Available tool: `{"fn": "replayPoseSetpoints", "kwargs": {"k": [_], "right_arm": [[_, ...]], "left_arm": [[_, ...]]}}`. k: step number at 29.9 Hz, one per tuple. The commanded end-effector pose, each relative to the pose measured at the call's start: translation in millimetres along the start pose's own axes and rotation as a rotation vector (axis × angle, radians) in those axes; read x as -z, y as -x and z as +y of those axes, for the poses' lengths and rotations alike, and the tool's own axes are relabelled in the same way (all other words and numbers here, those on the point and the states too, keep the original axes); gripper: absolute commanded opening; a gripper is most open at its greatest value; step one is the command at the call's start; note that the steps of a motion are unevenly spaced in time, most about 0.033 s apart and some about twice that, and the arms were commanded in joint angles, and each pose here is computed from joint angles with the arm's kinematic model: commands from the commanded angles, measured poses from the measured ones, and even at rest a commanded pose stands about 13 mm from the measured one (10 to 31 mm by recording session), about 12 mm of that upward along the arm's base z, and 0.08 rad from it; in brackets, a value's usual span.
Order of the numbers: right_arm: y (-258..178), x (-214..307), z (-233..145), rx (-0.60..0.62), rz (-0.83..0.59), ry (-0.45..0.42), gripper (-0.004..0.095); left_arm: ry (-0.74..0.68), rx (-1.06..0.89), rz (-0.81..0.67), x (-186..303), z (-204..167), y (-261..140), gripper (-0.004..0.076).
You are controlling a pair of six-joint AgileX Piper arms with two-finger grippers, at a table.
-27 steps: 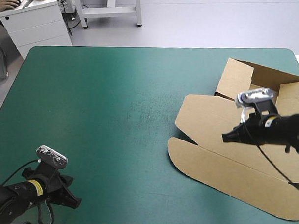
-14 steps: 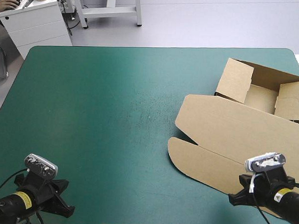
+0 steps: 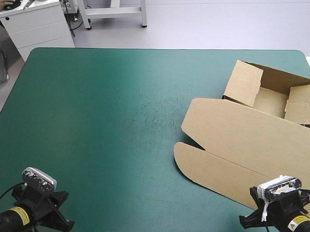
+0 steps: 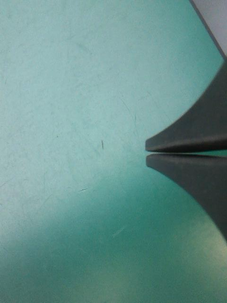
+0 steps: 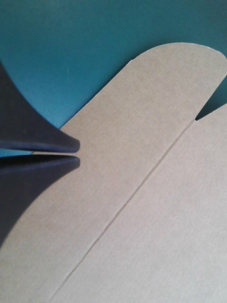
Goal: Fold the box
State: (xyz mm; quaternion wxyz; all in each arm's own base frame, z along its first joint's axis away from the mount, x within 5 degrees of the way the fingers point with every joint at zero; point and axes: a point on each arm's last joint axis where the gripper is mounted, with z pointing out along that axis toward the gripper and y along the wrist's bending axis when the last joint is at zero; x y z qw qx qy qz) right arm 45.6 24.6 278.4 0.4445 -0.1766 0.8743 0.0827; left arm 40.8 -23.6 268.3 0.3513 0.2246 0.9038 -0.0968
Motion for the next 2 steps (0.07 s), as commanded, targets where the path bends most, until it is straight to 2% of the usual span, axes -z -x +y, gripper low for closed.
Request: {"fn": "replayPoseSetpoints", "kwargs": {"k": [1, 2], "right_arm": [[11.7, 4.4, -0.9, 0.005, -0.079, -0.012, -0.0001], [11.8, 4.4, -0.8, 0.003, -0.08, -0.01, -0.0001]], "left_arm": [[0.003, 0.0, -0.033, 0.7, 0.3, 5.8, -0.001], [0.001, 0.006, -0.026, -0.2, 0.2, 4.7, -0.001]]}}
